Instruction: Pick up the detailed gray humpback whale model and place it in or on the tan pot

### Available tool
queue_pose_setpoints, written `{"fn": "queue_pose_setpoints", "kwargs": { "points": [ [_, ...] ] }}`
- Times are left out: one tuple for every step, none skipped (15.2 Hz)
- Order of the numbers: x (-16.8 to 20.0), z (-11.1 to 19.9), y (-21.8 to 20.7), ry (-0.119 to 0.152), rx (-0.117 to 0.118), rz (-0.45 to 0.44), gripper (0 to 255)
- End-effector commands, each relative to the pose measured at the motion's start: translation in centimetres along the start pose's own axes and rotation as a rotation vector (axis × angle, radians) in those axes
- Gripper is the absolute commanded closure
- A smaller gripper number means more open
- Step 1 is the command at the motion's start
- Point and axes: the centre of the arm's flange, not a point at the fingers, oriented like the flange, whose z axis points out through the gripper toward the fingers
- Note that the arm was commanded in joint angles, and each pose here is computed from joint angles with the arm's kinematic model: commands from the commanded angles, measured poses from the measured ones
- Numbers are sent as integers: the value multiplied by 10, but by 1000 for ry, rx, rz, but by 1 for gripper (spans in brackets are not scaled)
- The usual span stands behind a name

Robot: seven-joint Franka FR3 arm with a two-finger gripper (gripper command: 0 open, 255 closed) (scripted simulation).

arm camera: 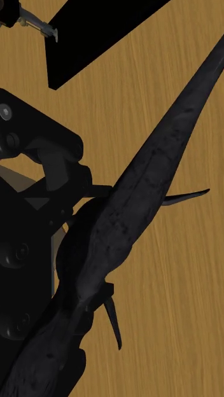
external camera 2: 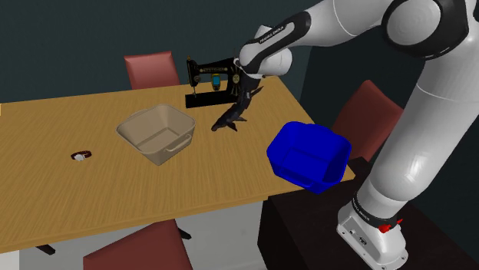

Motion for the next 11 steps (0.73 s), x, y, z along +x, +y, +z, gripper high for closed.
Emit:
{"fn": "queue_pose_setpoints", "kwargs": {
  "points": [
    [3, -10, 0, 0, -1, 0, 255],
    [5, -15, 0, 0, -1, 0, 255],
    [7, -20, 0, 0, -1, 0, 255],
    [8, -25, 0, 0, -1, 0, 255],
    [10, -30, 0, 0, -1, 0, 255],
    [12, -35, 0, 0, -1, 0, 255],
    [14, -40, 1, 0, -1, 0, 255],
    [15, -45, 1, 0, -1, 0, 255],
    [17, -50, 1, 0, -1, 0, 255],
    [19, -55, 1, 0, -1, 0, 255],
    [20, -60, 1, 0, -1, 0, 255]
  ]
}}
